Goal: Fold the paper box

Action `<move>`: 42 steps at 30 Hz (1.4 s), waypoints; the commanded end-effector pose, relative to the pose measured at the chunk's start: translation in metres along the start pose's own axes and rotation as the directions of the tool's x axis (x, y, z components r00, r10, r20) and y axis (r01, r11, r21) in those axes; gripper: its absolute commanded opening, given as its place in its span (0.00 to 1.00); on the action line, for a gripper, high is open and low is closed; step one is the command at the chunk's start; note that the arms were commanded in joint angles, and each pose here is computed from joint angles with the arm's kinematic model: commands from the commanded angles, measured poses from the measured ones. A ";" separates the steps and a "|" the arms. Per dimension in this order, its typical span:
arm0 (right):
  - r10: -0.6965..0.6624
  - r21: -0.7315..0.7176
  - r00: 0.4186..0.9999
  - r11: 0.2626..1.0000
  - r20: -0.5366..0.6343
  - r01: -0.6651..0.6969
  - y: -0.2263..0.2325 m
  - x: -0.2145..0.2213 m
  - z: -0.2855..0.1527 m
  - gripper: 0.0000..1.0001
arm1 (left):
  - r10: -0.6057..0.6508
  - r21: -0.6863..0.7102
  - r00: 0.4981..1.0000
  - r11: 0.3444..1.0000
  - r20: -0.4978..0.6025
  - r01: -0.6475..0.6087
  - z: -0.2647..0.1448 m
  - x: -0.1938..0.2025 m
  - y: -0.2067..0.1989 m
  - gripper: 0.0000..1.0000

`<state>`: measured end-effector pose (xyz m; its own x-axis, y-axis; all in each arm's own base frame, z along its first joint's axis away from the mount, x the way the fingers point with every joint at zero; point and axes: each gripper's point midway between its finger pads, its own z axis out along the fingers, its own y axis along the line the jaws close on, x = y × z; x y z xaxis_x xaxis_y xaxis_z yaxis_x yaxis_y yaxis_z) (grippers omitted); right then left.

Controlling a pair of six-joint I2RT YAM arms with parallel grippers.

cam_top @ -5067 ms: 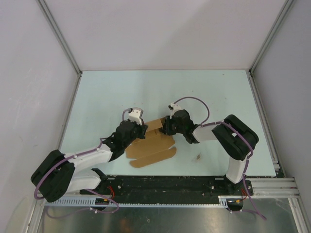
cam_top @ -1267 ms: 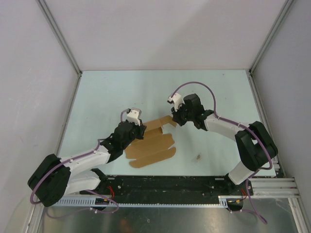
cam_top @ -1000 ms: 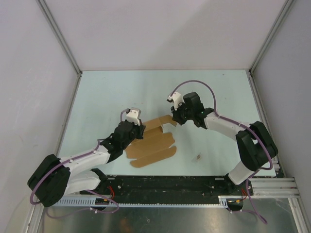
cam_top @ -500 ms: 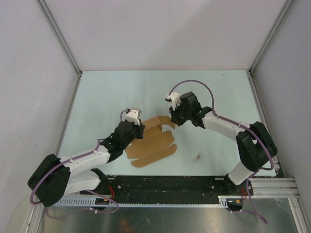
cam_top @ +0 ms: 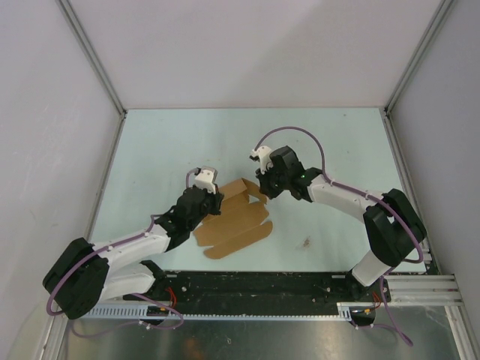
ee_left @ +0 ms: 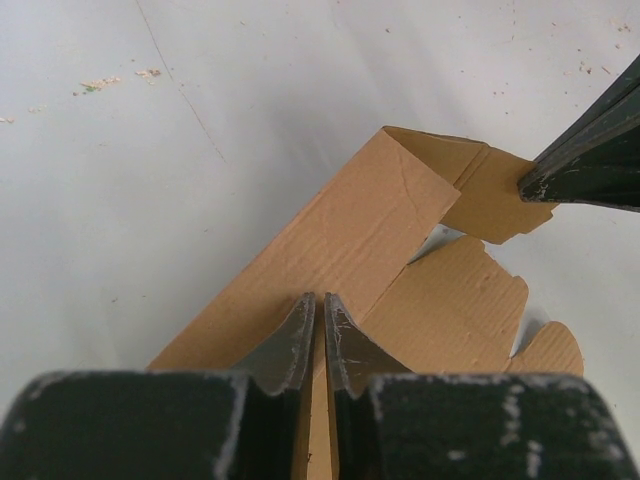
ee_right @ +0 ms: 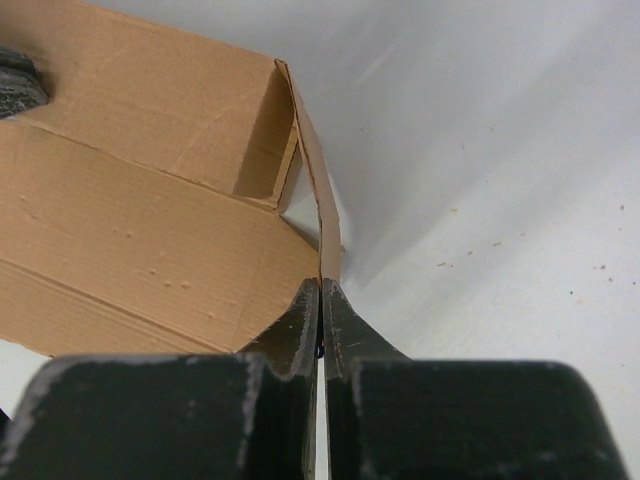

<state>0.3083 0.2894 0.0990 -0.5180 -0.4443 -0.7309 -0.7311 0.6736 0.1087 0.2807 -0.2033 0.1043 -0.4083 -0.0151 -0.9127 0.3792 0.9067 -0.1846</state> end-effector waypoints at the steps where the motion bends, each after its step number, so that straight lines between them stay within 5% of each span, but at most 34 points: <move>1: 0.002 -0.011 0.996 1.000 0.092 -0.001 0.011 -0.035 -0.008 0.00 | 0.010 0.012 1.000 1.000 -0.021 -0.010 -0.001 0.002 -0.003 0.11; 18: -0.093 0.094 0.990 0.992 0.105 0.084 -0.012 -0.052 -0.006 0.00 | 0.010 0.023 0.999 1.000 -0.032 -0.009 0.001 0.005 -0.005 0.10; 42: -0.021 -0.026 0.998 0.999 0.055 0.023 0.028 -0.045 0.008 0.00 | 0.008 0.027 0.999 1.000 -0.040 -0.007 0.001 0.007 -0.005 0.10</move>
<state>0.3104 0.3098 0.1092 -0.5024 -0.4709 -0.7252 -0.7379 0.6707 0.0756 0.2804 -0.2059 0.1042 -0.4091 -0.0167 -0.9124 0.3886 0.9014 -0.1908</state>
